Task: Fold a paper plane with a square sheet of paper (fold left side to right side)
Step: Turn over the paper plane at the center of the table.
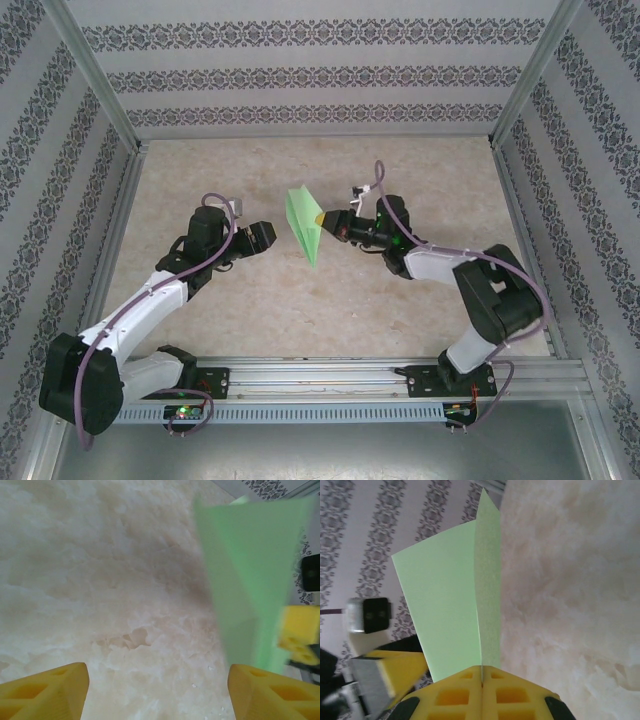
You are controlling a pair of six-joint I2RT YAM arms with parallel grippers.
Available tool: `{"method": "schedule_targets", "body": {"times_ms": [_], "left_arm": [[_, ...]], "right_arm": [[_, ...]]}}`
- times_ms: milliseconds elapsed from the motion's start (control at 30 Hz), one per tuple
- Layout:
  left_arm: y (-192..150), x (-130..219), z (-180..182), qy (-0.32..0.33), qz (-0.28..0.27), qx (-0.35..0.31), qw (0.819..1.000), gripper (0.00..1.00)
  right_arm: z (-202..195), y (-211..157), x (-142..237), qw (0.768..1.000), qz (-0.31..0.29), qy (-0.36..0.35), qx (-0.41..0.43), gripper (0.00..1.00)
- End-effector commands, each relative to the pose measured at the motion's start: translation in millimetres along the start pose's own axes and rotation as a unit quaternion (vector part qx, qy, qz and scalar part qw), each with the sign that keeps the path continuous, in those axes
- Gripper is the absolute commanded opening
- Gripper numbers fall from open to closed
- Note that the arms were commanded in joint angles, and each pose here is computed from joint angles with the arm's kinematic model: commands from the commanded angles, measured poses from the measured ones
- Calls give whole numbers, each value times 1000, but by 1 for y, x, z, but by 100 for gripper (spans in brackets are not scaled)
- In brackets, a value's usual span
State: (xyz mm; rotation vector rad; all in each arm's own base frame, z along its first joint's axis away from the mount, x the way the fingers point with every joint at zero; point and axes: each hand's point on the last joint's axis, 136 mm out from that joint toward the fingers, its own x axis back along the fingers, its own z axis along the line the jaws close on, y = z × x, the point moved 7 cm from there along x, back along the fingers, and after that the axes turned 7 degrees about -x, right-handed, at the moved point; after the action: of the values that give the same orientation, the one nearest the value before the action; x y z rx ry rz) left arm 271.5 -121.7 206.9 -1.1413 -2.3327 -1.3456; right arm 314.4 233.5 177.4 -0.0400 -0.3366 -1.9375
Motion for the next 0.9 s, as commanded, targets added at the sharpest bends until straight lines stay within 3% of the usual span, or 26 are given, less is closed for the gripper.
{"method": "schedule_targets", "body": {"times_ms": [0, 200, 367, 867], "left_arm": [[9, 3, -2, -8, -10, 12, 1000, 73], [5, 4, 4, 5, -3, 15, 1000, 73], [0, 1, 10, 16, 7, 20, 1000, 72], [-20, -51, 18, -30, 111, 67, 991, 64]], "right_arm": [[-10, 5, -16, 1000, -7, 6, 10, 0], [-60, -1, -40, 999, 9, -36, -17, 0], [-87, -6, -37, 997, 2, -68, -25, 0], [-108, -13, -23, 993, -7, -114, -30, 0]]}}
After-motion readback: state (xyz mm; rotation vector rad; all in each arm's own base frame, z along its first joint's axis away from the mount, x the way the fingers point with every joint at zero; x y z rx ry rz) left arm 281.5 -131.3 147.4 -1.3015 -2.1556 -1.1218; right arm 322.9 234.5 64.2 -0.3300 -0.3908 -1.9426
